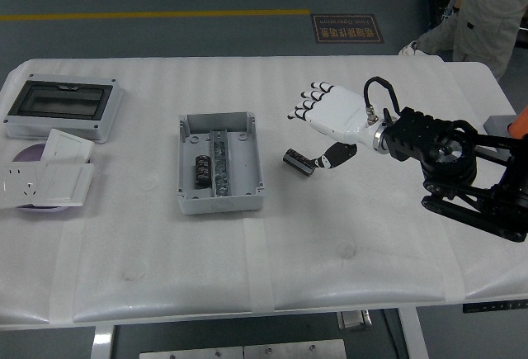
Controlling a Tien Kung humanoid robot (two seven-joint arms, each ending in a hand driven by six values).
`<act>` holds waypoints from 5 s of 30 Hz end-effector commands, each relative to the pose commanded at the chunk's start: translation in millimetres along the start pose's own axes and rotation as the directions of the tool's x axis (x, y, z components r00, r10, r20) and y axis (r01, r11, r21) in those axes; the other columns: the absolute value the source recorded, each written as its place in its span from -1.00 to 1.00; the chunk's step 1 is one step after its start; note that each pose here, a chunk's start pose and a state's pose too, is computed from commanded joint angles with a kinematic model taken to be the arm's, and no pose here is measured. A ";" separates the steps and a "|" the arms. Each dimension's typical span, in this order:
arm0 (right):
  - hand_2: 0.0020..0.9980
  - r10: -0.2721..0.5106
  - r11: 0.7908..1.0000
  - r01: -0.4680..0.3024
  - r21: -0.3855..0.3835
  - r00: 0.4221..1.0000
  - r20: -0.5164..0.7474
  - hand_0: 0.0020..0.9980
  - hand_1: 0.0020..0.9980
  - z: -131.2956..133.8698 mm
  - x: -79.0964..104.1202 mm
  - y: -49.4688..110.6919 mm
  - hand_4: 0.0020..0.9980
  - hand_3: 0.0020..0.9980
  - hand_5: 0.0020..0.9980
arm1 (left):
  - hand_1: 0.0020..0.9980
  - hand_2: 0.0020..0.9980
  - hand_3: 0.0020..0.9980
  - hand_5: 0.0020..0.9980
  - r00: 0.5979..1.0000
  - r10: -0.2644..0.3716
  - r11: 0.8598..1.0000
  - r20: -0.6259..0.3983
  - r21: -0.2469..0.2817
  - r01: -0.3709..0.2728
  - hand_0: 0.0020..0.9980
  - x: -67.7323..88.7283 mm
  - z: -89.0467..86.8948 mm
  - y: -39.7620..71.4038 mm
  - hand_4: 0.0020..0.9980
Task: Pick up the battery,place it into the box
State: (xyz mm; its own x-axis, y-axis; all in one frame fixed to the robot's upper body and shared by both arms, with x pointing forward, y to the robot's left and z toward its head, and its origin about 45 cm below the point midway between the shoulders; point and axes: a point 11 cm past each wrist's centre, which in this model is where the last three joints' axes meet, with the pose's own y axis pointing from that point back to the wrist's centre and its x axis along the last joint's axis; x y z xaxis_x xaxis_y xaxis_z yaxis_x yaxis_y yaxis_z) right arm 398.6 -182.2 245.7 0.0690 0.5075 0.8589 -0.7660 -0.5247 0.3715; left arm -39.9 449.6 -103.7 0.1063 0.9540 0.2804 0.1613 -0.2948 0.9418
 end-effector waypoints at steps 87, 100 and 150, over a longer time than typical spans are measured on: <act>0.69 -0.245 0.969 0.246 0.007 0.961 0.131 1.00 0.87 -26.7 -61.7 -42.3 -0.16 0.55 -0.88 | 0.32 0.24 0.33 -0.30 1.000 -0.006 1.000 -0.020 -0.029 0.005 0.30 1.4 14.6 2.2 0.33; 0.64 -0.130 0.983 0.153 -0.101 0.970 0.206 1.00 0.83 -21.2 -67.2 -25.4 -0.14 0.47 -0.86 | 0.32 0.24 0.33 -0.29 1.000 -0.005 1.000 -0.021 -0.026 0.005 0.30 0.6 12.0 1.7 0.34; 1.00 0.514 0.858 -0.360 -0.367 0.601 0.612 1.00 1.00 13.4 47.9 9.0 0.52 1.00 -0.05 | 0.32 0.24 0.28 -0.17 1.000 -0.008 1.000 -0.018 -0.018 0.007 0.30 -1.7 8.1 0.9 0.19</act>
State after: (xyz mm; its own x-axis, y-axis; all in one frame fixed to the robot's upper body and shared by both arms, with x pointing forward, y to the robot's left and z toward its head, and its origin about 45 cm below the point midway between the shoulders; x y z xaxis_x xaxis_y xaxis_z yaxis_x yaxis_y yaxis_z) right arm 403.6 -171.7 294.9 0.0388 -0.3829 0.9230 -0.9164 -0.3818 -0.1199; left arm -32.1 447.3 -104.7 0.0871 0.9570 0.2766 0.1447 -0.2869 0.9470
